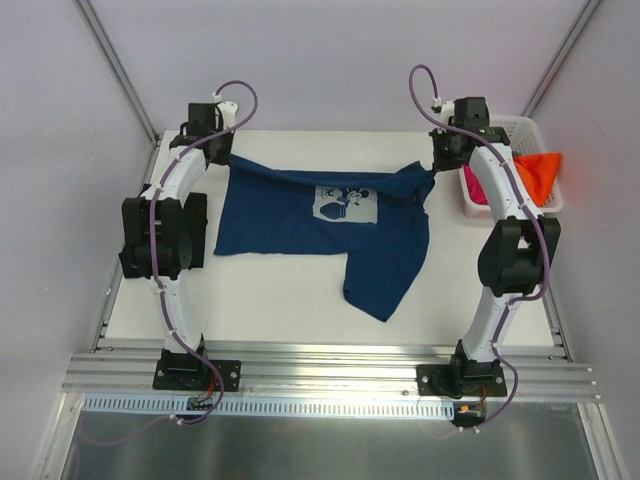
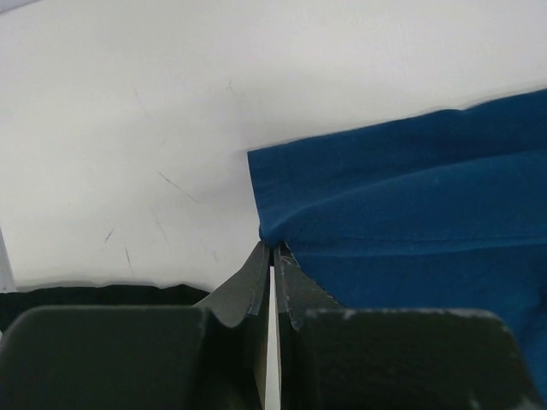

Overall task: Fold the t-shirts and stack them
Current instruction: Fold the tshirt

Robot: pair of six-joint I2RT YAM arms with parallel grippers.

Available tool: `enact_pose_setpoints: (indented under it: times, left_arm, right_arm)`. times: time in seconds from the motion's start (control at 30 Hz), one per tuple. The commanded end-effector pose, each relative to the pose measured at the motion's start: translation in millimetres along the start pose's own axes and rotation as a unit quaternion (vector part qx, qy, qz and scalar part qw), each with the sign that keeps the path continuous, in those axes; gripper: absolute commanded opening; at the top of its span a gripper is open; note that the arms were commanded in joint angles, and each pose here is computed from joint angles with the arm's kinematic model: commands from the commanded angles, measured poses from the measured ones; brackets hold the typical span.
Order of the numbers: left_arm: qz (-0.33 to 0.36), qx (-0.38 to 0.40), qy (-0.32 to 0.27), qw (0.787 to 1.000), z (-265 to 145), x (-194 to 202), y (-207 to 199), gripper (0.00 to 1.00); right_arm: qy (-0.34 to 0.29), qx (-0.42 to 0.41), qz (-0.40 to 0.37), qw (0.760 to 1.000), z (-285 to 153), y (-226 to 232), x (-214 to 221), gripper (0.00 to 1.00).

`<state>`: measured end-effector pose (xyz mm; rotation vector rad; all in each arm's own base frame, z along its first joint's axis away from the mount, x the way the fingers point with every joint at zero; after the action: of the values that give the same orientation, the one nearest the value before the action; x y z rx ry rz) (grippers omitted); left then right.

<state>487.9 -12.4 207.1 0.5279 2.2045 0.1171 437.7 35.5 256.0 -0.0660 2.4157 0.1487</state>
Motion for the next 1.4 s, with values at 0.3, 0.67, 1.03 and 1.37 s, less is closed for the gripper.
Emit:
enact_pose_setpoints:
  times: [0.3,0.67,1.03,1.37]
  left_arm:
    - [-0.032,-0.018,0.004,0.999,-8.4,2.1,2.7,0.14]
    - [-0.047,-0.011,0.012,0.999,-22.5,4.3,-2.2,0.74]
    - [-0.079,0.110,0.003,0.991,-12.4,-13.3,-43.7,0.73]
    - [-0.080,0.179,0.049,0.979,-11.6,-11.8,-83.5,0.76]
  right_arm:
    - [0.088,-0.059,0.000,0.994,30.0,20.2,33.8,0.02]
    - [0.095,-0.055,-0.003,0.994,8.6,23.1,45.7,0.47]
    - [0.030,-0.087,0.005,0.996,-27.7,42.9,19.8,0.50]
    - [0.112,-0.140,0.056,0.982,0.9,52.8,44.7,0.49]
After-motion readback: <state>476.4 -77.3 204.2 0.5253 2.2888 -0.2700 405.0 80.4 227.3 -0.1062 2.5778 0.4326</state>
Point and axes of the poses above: each gripper's point midway between its finger pads, its own z axis out along the fingers, its own y axis along the line the jaws close on, x = y × z, the point moved 9 cm from there along -z, back along the fingers, and after that the axes turned 11 degrees about z, right-handed, at the moved point
